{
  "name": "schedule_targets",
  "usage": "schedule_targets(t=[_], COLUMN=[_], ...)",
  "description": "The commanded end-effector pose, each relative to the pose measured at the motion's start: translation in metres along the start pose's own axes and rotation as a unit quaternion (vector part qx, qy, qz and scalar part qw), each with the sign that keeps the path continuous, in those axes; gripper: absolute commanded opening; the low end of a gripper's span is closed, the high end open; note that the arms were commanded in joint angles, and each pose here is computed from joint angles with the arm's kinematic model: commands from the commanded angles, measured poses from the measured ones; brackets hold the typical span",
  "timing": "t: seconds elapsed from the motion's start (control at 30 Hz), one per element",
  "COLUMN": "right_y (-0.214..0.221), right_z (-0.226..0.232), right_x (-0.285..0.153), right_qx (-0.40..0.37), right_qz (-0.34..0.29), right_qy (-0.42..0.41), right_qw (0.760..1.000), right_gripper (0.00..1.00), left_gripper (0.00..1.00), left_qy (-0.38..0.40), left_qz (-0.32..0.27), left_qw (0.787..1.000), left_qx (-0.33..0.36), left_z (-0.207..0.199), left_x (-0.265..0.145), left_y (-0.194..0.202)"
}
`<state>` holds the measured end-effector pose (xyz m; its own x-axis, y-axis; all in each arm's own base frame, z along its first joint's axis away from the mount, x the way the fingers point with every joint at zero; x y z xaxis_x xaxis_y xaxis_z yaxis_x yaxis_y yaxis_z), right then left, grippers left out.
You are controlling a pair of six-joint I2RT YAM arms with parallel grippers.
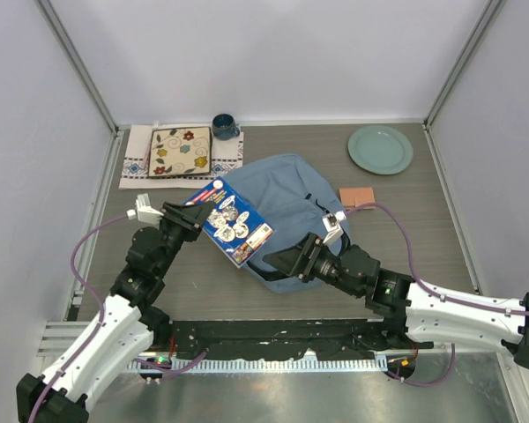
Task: Pack the student bag
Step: Pick up the book from the center of the board.
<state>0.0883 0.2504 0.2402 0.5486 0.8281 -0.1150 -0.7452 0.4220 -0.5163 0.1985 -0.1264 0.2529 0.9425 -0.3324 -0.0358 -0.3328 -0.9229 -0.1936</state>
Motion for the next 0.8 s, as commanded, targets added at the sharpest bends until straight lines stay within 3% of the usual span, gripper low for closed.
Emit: schedule_targets(t=[0.0,0.17,0.47,0.77], right_y=[-0.011,-0.014,-0.026,-0.027], right_z=[0.011,0.011,0.027,0.042], right_x=[0.008,0.015,0.032,0.061], right_qx=[0.041,0.04,0.017,0.053], right_qz=[-0.061,-0.075,-0.098,-0.111], right_qy=[-0.033,-0.02,-0.022,-0.076], right_qw=[0.997,0.996,0.995,0.989], right_gripper=[0.77,0.78,0.81,0.8], left_gripper=[0.0,0.0,0.0,0.0], left_qy=[0.105,0.121,0.138,0.147], left_qz=[-0.016,-0.008,0.013,0.026], left_qw=[0.994,0.99,0.987,0.985], left_qx=[-0.033,-0.073,-0.081,-0.082], left_z=[-0.053,-0.051,-0.054,-0.057], left_x=[-0.005,-0.006,-0.009,-0.008], left_y=[-0.01,-0.008,-0.003,0.002])
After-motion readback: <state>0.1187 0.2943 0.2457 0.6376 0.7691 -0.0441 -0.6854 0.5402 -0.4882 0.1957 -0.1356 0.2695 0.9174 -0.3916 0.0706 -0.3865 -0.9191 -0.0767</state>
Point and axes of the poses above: each gripper's point midway between its finger pads, its own x axis out along the fingers, its own z axis along the line the jaws close on, y = z × x, the point moved 7 cm from there along -x, back along the fingers, and after that the axes turned 7 degrees about -x, right-handed, at the moved point
